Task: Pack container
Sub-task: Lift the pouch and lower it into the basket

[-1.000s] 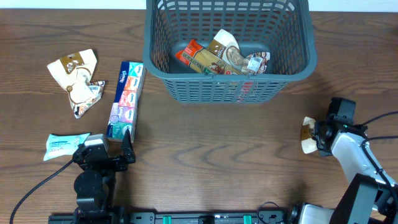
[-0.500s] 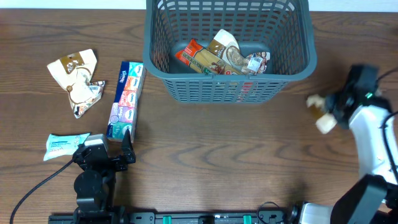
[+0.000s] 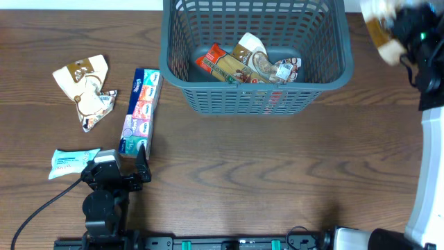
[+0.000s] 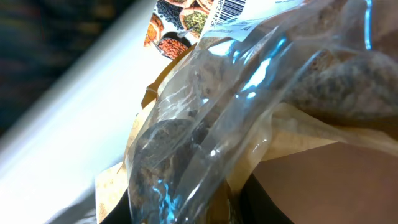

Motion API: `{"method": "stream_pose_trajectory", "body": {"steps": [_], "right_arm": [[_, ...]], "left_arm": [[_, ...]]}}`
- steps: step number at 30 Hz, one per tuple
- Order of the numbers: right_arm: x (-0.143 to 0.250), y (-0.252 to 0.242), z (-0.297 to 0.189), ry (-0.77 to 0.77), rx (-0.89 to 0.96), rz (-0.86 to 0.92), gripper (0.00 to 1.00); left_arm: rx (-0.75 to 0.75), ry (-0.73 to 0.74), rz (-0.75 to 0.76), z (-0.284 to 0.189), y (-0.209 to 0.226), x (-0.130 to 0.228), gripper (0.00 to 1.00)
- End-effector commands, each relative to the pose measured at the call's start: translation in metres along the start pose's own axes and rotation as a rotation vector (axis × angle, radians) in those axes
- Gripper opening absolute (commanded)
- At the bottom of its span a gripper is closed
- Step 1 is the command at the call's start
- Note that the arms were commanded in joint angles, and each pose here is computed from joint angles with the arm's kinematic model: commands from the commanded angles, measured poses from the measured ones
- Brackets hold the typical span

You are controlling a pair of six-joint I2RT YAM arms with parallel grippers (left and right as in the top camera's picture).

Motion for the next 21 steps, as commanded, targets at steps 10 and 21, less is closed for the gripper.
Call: {"method": "stream_pose_trajectory", "body": {"steps": [10, 21], "right_arm": [[0.112, 0.102, 0.013, 0.277, -0.35, -0.211, 0.01], [0.193, 0.073, 0.089, 0.5, -0.187, -0.332, 0.01]], "left_arm": [[-0.005, 0.027, 0.006, 0.002, 0.0, 0.009, 0.99], [-0.004, 0.027, 0.006, 0.002, 0.0, 0.009, 0.99]]}}
Point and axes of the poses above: each gripper's point midway between its finger pads, its own z axis out along the fingers, its own y axis along the line the jaws close on, x = y × z, the point moved 8 cm from there along -z, back along the fingers, and after that the axes turned 11 degrees about z, right-handed, at the moved point
